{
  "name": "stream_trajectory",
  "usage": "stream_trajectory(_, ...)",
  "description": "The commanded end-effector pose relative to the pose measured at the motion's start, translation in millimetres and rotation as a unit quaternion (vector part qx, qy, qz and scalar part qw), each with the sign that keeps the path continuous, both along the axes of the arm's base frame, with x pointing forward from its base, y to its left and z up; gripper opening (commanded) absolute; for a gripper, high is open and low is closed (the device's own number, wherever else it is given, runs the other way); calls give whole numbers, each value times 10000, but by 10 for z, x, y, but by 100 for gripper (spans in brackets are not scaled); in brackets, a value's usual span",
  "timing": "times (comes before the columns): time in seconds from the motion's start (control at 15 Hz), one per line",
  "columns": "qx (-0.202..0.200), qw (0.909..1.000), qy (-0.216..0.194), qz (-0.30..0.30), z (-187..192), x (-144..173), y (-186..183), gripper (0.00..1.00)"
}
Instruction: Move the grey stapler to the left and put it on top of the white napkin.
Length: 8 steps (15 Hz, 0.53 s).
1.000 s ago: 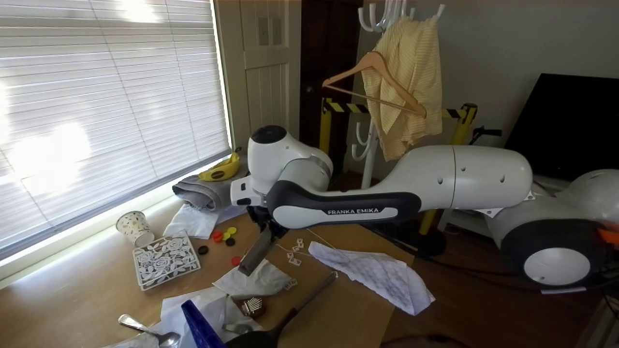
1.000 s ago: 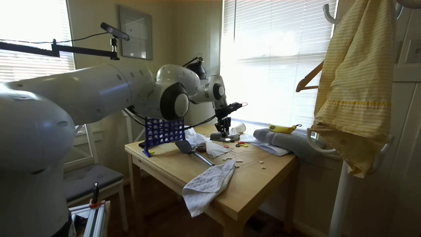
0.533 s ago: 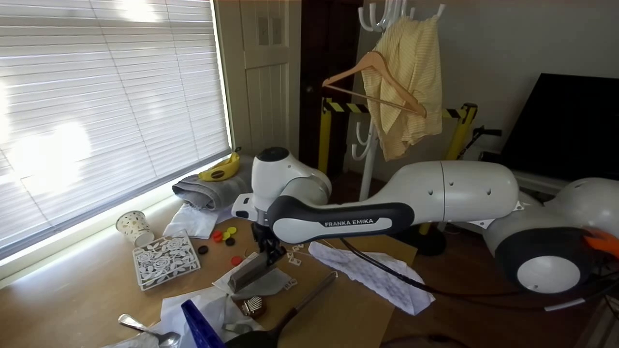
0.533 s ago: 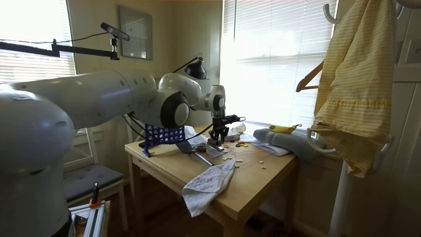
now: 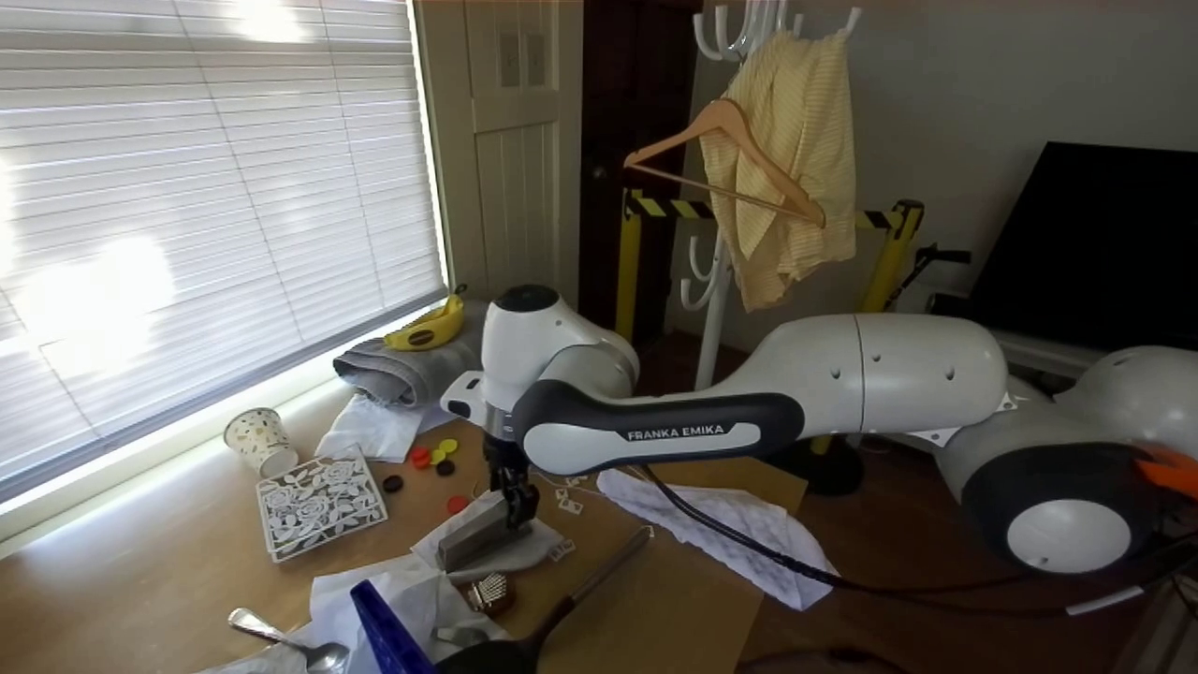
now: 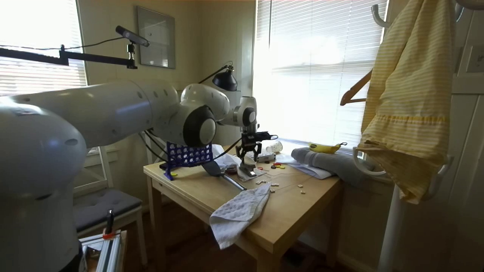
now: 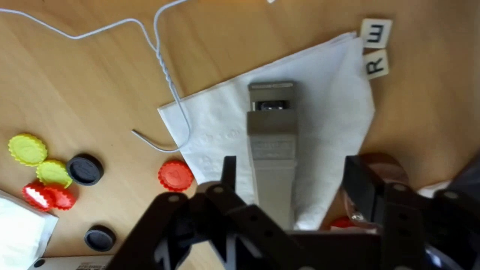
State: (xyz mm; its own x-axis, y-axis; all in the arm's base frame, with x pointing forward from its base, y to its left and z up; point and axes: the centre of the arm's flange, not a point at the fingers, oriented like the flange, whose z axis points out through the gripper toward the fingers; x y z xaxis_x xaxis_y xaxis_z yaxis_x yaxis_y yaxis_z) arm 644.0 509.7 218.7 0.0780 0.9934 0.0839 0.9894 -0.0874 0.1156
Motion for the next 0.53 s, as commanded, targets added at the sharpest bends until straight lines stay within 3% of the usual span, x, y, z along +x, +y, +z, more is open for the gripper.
stream_trajectory(0.0,-584,9964,442,-424,528,-514,226,100)
stream_trajectory(0.13,-539,9904,668,-1080,762,-812,324,100)
stream_trajectory(0.2,-426,9958,463,-662,566,-477,337,100)
stream_trajectory(0.47,-506,9926,544,-964,792,-687,488,100)
